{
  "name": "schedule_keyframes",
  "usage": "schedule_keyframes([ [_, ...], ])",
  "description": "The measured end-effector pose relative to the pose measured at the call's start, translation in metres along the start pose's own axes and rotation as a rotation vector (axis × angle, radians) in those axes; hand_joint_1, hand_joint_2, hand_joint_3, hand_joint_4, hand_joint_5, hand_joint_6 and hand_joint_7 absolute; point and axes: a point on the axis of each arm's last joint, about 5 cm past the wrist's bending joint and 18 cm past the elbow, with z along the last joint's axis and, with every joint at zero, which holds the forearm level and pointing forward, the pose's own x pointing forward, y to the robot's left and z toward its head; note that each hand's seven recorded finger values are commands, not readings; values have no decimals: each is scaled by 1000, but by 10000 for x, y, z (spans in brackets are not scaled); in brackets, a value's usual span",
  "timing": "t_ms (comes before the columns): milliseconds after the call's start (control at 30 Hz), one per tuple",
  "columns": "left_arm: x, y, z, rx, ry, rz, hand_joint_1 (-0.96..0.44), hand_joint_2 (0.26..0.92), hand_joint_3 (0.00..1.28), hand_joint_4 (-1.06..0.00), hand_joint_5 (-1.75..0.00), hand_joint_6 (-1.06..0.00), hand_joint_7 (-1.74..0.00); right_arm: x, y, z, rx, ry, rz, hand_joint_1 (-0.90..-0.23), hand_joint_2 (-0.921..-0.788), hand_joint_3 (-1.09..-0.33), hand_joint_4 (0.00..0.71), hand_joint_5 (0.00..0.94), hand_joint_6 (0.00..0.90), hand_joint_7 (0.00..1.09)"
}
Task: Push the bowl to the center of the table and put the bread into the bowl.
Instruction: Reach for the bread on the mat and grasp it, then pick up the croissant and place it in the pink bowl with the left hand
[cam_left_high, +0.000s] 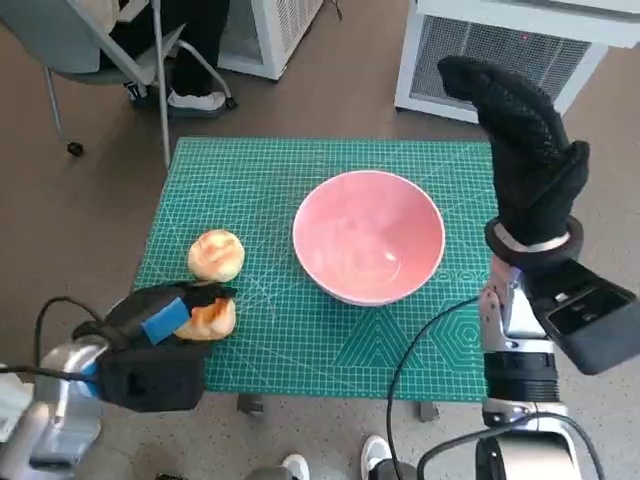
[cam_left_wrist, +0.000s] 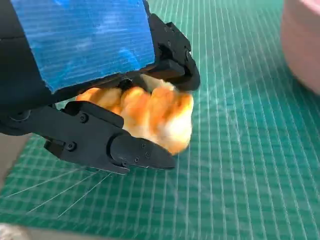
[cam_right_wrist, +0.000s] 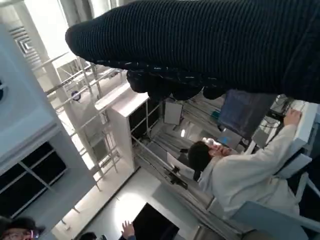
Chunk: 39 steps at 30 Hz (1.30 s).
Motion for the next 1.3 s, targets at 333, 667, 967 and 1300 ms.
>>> schedule_keyframes([
  [333,-34,-40,-36,-5,-43,14,0,897,182,-650,-1233,-501,-1284,-4,5,-3,-11,6,11,-574,-921,-837,235,57,-1,685],
  [667,-142,173,73,-5,-100,59,0,919,159,-613,-1237,-496,-1317,-12,6,-11,-9,11,9,-574,-921,-840,231,63,-1,682],
  [967,-271,610,428,30,-258,270,0,921,148,-618,-1215,-511,-1314,-12,6,-13,-9,11,9,-573,-921,-842,227,71,-1,678],
  [1300,-167,944,864,-3,-512,476,0,920,142,-624,-1192,-518,-1323,-12,-9,-8,-14,12,9,-572,-921,-842,223,81,-1,678],
])
